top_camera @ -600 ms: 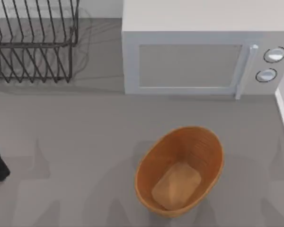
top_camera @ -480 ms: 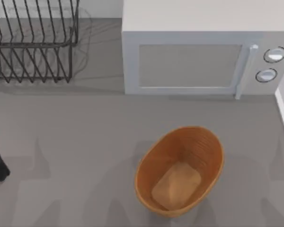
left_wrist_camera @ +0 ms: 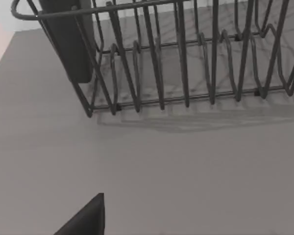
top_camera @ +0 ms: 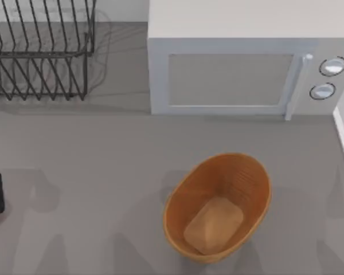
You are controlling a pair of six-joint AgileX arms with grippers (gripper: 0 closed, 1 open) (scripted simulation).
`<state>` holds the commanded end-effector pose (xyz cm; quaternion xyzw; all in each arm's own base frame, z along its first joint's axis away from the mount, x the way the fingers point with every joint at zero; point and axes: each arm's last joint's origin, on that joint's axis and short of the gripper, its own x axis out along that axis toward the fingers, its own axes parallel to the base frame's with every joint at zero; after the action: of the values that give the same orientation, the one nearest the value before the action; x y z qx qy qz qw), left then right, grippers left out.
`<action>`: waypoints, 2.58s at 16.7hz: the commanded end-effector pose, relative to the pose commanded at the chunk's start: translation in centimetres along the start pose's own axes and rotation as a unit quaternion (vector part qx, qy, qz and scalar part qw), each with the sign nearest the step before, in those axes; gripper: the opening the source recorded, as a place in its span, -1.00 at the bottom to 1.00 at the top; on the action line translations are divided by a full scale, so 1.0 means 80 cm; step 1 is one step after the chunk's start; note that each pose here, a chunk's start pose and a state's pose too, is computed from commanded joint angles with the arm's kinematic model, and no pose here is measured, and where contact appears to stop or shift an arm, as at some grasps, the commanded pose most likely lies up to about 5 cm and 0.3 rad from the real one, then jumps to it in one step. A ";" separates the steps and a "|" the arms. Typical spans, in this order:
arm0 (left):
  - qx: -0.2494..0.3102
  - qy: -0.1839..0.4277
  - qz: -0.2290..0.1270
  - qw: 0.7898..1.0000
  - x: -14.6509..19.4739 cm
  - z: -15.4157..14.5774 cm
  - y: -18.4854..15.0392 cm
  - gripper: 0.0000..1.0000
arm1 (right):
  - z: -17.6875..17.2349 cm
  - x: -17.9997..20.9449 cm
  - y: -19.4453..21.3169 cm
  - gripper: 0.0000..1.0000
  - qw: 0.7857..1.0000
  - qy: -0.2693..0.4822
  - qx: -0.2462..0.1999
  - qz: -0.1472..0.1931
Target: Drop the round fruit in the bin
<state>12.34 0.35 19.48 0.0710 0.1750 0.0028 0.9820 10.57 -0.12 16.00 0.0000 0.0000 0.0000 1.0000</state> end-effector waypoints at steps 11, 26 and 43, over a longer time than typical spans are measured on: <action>0.121 0.432 -0.121 0.885 0.131 0.048 0.033 1.00 | 0.000 0.000 0.000 1.00 1.000 0.000 0.000 0.000; 0.141 0.539 -0.188 0.808 0.202 0.027 0.045 1.00 | 0.000 0.000 0.000 1.00 1.000 0.000 0.000 0.000; 0.142 0.537 -0.187 0.810 0.228 -0.041 0.035 0.10 | 0.000 0.000 0.000 1.00 1.000 0.000 0.000 0.000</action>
<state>28.37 4.08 10.60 0.1625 0.6829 -0.1682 0.6921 10.57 -0.12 16.00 0.0000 0.0000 0.0000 1.0000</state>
